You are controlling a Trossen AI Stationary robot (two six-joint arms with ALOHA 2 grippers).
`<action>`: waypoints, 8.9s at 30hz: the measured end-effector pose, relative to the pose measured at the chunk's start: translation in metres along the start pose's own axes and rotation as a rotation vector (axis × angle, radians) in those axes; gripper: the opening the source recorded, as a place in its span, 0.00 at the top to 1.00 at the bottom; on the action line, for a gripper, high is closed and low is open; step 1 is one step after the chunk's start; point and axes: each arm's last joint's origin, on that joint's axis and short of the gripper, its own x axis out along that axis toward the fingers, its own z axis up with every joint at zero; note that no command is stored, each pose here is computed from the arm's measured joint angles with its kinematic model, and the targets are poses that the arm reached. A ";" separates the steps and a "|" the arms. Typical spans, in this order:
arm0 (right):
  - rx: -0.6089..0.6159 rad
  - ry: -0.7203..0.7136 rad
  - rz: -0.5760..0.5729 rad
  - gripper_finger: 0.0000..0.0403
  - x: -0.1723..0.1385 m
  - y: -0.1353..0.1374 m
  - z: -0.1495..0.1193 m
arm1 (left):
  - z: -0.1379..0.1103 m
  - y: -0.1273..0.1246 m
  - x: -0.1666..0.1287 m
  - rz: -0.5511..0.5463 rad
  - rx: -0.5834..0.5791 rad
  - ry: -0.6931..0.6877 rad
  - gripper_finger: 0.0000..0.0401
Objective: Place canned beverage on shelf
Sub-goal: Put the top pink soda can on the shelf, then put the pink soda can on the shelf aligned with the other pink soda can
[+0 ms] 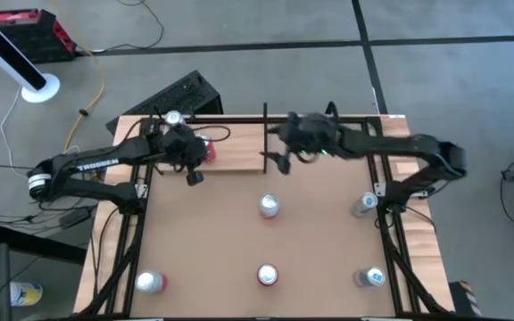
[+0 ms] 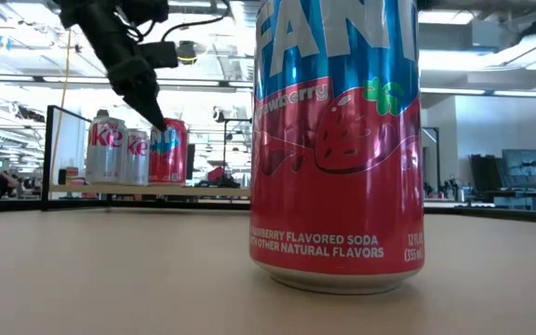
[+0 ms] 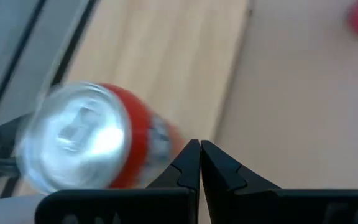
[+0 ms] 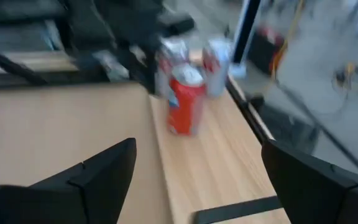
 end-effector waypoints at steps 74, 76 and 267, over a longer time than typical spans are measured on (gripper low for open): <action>-0.009 -0.350 -0.161 0.08 -0.055 0.043 -0.077 | 0.005 0.062 0.046 0.220 -0.020 0.207 1.00; -0.009 -0.350 -0.161 0.08 -0.055 0.043 -0.077 | 0.006 0.063 0.046 0.240 -0.013 0.208 1.00; 0.042 -0.302 -0.323 0.08 -0.074 0.100 -0.082 | 0.067 -0.288 0.066 -0.957 0.481 -0.483 0.06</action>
